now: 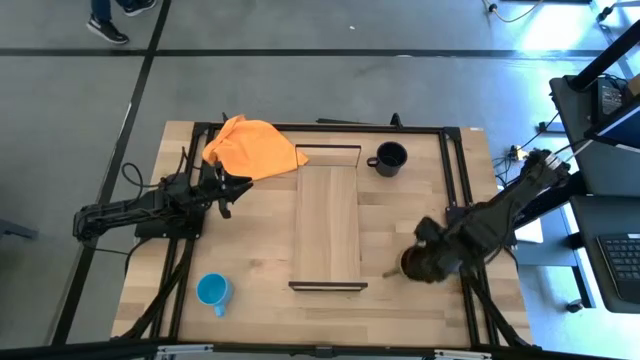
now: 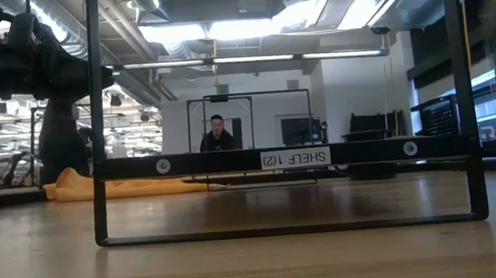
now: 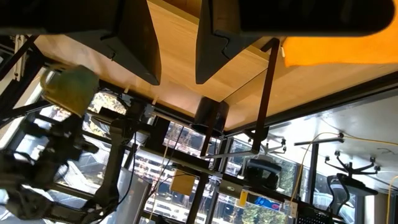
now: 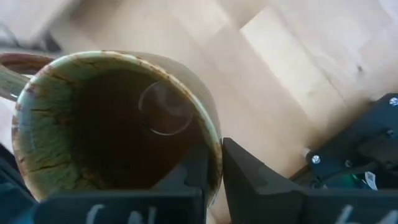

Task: Stack small to large cups/mugs on shelf
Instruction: Put the patterned yellow mug on the shelf

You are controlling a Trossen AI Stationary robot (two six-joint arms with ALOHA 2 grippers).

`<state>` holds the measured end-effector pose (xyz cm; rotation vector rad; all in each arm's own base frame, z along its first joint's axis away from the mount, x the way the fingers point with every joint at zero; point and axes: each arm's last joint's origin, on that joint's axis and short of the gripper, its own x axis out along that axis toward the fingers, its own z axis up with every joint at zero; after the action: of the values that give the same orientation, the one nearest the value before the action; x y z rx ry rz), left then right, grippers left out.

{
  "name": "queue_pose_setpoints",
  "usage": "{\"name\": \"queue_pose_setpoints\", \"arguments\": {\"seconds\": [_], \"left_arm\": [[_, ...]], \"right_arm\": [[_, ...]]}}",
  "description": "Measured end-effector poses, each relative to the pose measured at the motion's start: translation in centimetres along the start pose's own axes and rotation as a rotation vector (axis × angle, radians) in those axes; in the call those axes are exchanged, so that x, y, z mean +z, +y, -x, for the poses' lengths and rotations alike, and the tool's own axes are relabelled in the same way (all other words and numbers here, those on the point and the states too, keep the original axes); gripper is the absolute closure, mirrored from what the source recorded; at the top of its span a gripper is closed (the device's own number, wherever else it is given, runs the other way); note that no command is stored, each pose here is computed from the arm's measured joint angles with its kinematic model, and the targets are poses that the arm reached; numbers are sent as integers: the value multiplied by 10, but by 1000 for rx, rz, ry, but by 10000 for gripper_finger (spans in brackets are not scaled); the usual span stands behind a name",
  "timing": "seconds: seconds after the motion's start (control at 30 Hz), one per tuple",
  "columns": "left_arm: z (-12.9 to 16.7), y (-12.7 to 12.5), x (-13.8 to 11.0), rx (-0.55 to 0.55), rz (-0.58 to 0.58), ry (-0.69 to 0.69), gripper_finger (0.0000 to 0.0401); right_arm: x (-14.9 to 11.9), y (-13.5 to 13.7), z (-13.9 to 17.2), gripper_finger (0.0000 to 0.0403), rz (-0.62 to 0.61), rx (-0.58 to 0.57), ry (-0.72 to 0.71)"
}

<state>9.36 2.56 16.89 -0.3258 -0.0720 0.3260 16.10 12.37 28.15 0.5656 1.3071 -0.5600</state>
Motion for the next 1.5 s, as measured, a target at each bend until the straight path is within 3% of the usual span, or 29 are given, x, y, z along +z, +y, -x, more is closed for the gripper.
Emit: {"name": "queue_pose_setpoints", "arguments": {"seconds": [0.17,0.27,0.67,0.9,1.17,1.5], "left_arm": [[0,0,0,0,0,0,307],[0,0,0,0,0,0,307],[0,0,0,-1,0,0,307],[0,0,0,0,0,1,307],[0,0,0,0,0,0,307],[0,0,0,-1,0,0,307]], "right_arm": [[31,-24,9,366,-164,12,-33],[50,-38,13,369,-187,15,-91],[138,-59,4,375,-131,133,-302],[201,-59,9,375,-54,98,-380],[272,-55,5,375,20,135,-283],[316,-60,-40,375,60,127,-113]]}}
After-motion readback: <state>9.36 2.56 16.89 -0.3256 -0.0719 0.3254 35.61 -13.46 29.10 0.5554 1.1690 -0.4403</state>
